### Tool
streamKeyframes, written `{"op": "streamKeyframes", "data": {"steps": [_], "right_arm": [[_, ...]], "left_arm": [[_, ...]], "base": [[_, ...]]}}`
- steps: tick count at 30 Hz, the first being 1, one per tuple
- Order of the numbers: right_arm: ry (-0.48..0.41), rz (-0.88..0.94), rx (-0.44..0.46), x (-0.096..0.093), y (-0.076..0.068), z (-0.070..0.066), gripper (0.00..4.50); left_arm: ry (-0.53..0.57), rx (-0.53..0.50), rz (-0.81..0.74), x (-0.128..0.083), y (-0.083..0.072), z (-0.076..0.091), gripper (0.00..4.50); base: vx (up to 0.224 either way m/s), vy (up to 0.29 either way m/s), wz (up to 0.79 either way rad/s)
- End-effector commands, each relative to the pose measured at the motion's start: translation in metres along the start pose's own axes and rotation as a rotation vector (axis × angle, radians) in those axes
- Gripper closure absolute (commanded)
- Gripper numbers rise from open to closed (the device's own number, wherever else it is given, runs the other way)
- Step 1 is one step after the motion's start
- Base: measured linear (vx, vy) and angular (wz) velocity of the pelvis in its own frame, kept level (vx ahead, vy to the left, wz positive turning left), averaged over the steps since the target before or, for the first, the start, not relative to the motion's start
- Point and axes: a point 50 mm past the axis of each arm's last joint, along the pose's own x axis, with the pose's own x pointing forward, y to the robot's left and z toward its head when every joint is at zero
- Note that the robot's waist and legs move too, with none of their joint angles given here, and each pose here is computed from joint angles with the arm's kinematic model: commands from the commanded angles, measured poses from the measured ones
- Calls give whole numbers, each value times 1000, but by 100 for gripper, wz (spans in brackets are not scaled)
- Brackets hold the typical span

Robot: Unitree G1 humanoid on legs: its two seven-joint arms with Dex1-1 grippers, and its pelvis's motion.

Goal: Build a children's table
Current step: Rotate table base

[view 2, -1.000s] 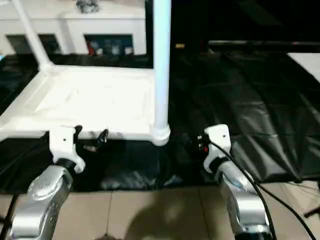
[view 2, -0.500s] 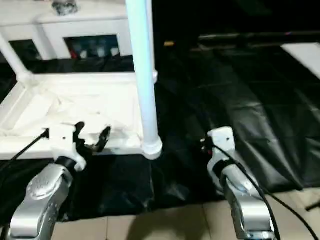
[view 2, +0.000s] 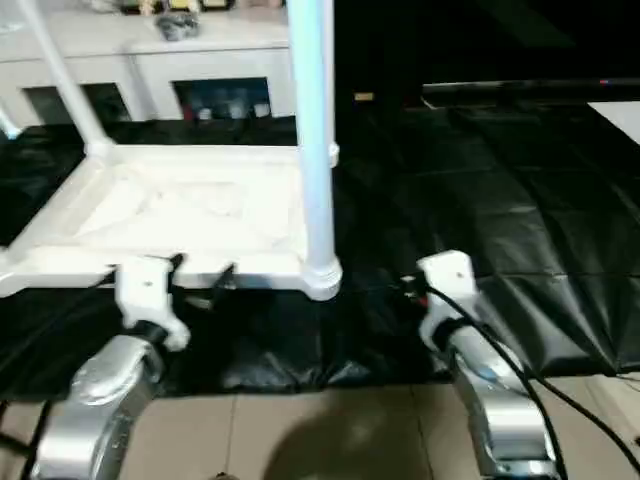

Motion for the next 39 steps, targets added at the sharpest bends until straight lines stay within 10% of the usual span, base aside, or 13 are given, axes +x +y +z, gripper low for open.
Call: {"op": "streamKeyframes", "data": {"steps": [1,15,24,39], "right_arm": [[-6,-59,35,-7,-3,-1,94],[44,22,-19,-20,10,-5,94],[35,78,-77,-8,-5,11,94],[57,443,-116,0,-14,19,94]], "left_arm": [[12,18,-1,3,5,0,6],[25,-64,88,-10,4,-9,6],[-21,-162,88,-24,-3,-13,6],[36,147,-753,10,-19,21,6]], "base": [[-75,-18,50],[124,-21,10],[96,-69,-9],[-7,8,5]]}}
